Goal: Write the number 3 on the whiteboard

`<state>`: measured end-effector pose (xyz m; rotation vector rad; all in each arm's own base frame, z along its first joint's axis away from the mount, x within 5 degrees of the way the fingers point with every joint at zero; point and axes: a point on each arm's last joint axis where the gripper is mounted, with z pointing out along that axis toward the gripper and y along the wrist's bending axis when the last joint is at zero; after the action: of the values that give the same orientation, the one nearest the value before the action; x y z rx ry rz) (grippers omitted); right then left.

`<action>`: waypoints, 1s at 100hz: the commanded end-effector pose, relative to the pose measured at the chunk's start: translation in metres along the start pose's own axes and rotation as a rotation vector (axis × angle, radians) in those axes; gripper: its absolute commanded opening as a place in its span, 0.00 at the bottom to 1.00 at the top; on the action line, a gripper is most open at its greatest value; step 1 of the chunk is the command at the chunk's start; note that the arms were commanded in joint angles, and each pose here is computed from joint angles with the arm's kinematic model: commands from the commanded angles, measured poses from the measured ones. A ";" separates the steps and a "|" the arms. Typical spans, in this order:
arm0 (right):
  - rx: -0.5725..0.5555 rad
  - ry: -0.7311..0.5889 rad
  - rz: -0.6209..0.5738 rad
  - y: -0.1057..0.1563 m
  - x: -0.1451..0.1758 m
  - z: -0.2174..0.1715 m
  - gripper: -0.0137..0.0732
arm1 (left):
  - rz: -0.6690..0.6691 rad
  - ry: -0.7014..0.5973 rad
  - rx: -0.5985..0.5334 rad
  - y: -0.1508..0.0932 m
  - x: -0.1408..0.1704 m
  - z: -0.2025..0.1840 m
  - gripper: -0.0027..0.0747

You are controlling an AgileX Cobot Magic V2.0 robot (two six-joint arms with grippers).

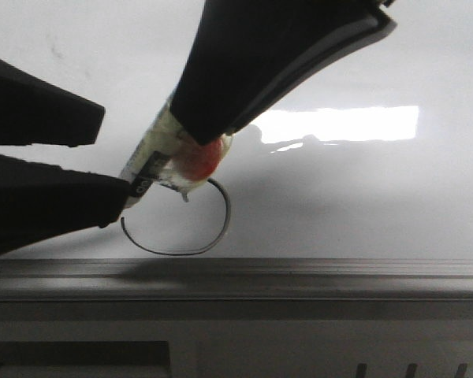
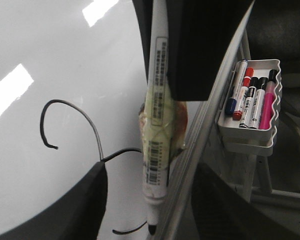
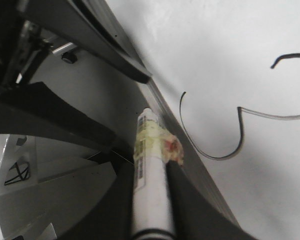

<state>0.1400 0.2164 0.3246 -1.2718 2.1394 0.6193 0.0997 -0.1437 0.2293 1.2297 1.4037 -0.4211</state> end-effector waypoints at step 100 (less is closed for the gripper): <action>0.017 -0.154 -0.069 0.010 -0.022 -0.019 0.66 | -0.176 -0.077 -0.068 0.011 -0.014 0.013 0.01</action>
<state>0.1322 0.2242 0.3317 -1.3096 2.0786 0.6348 0.1083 -0.1522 0.2239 1.1853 1.4783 -0.4518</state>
